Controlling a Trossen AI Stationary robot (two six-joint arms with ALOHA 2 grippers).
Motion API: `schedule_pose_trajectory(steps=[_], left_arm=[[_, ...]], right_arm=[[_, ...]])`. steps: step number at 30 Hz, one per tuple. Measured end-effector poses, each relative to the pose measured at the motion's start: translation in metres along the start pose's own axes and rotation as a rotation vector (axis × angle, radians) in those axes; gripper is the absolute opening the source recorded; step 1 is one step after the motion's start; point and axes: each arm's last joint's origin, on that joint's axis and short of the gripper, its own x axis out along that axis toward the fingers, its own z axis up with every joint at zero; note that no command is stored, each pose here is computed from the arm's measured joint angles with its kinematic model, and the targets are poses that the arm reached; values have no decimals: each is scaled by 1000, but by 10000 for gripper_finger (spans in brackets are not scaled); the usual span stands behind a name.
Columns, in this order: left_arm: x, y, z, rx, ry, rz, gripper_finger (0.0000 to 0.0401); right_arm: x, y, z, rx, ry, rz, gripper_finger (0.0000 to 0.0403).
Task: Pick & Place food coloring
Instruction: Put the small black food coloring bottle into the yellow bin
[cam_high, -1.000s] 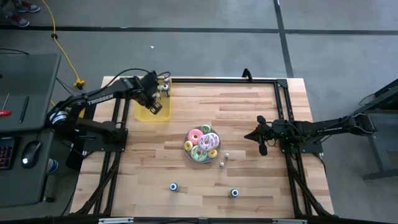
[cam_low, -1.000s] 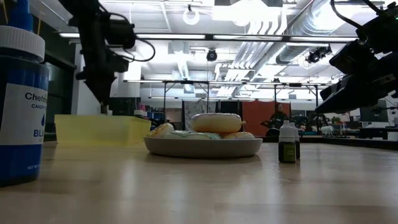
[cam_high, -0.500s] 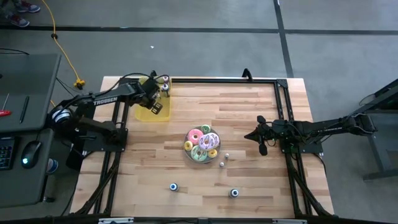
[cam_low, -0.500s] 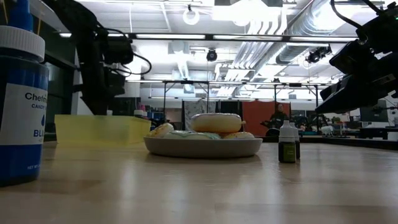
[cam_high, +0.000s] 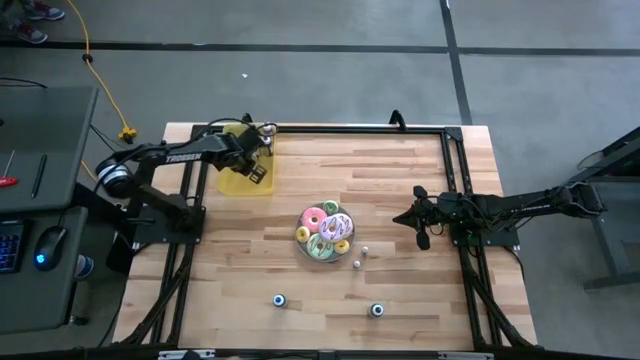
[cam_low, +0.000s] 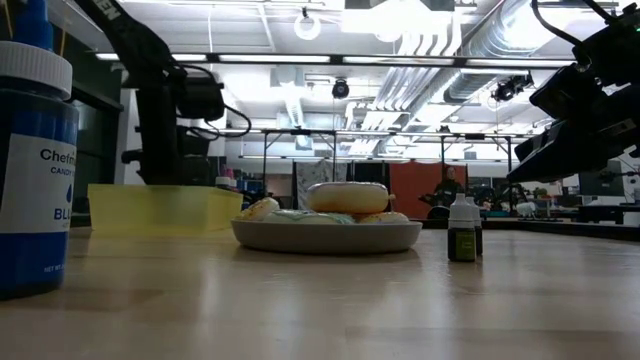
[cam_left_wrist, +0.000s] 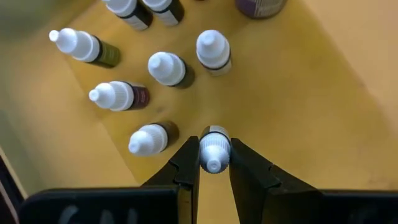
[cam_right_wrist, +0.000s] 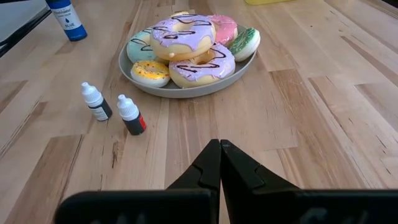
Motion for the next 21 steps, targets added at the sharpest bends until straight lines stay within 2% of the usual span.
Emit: schedule_pose_trajectory(steps=[12, 21], left_arm=[[3, -1, 1, -4, -6, 9, 61], [3, -1, 2, -5, -8, 11, 125]], right_arm=[[0, 0, 0, 0, 0, 0, 0], [0, 0, 0, 0, 0, 0, 0]])
